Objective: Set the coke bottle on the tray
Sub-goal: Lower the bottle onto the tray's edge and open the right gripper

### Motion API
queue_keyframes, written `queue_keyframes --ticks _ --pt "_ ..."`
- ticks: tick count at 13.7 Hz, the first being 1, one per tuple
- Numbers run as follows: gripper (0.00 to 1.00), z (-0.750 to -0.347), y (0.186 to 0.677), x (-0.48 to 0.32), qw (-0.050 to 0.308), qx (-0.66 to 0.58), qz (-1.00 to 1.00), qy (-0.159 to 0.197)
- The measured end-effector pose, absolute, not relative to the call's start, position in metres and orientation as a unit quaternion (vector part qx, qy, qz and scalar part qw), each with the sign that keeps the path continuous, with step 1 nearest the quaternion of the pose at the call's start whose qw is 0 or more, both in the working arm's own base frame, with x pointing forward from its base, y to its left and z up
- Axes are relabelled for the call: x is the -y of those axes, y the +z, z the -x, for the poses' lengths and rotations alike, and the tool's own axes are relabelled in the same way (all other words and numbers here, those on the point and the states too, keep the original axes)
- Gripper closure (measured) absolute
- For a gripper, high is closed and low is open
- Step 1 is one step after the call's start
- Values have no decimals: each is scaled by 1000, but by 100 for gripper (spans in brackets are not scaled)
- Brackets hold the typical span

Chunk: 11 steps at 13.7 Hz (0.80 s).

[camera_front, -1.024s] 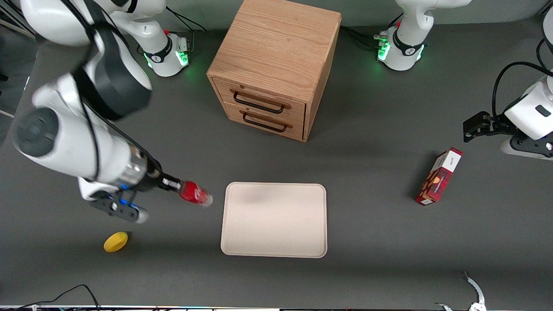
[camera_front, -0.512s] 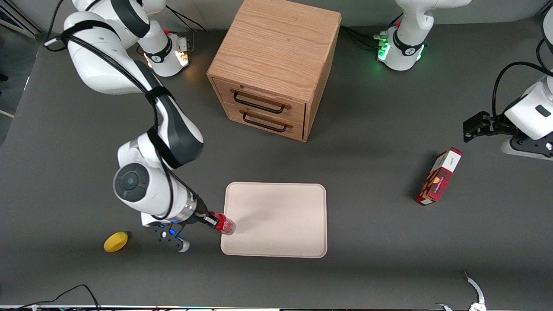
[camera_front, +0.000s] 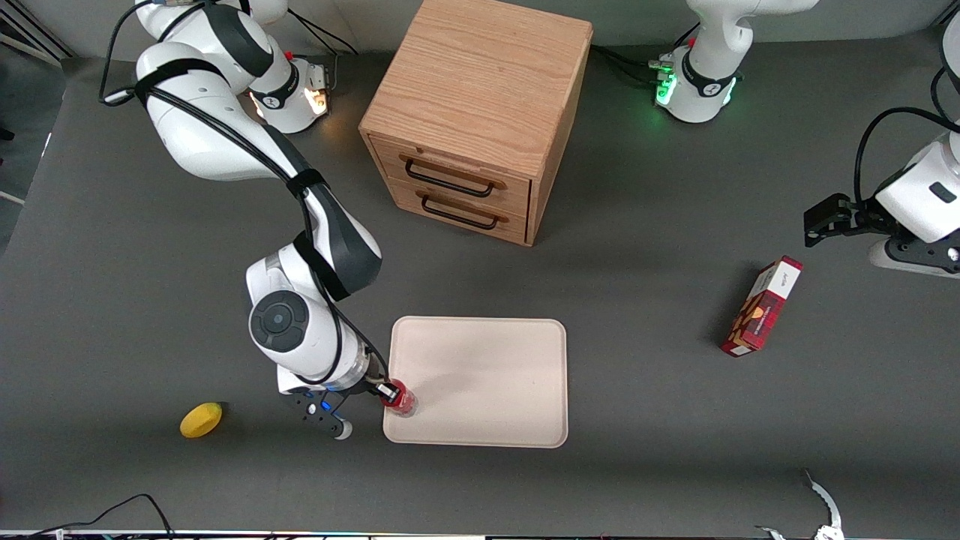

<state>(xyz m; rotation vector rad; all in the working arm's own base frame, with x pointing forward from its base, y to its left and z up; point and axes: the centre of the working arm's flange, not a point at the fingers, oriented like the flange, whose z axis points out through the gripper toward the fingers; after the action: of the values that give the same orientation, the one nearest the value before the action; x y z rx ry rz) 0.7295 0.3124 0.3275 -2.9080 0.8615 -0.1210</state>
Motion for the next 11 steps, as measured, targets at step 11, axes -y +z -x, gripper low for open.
queue_keyframes --ticks 11 --pt "69 -724 337 -320 45 -275 960 -31"
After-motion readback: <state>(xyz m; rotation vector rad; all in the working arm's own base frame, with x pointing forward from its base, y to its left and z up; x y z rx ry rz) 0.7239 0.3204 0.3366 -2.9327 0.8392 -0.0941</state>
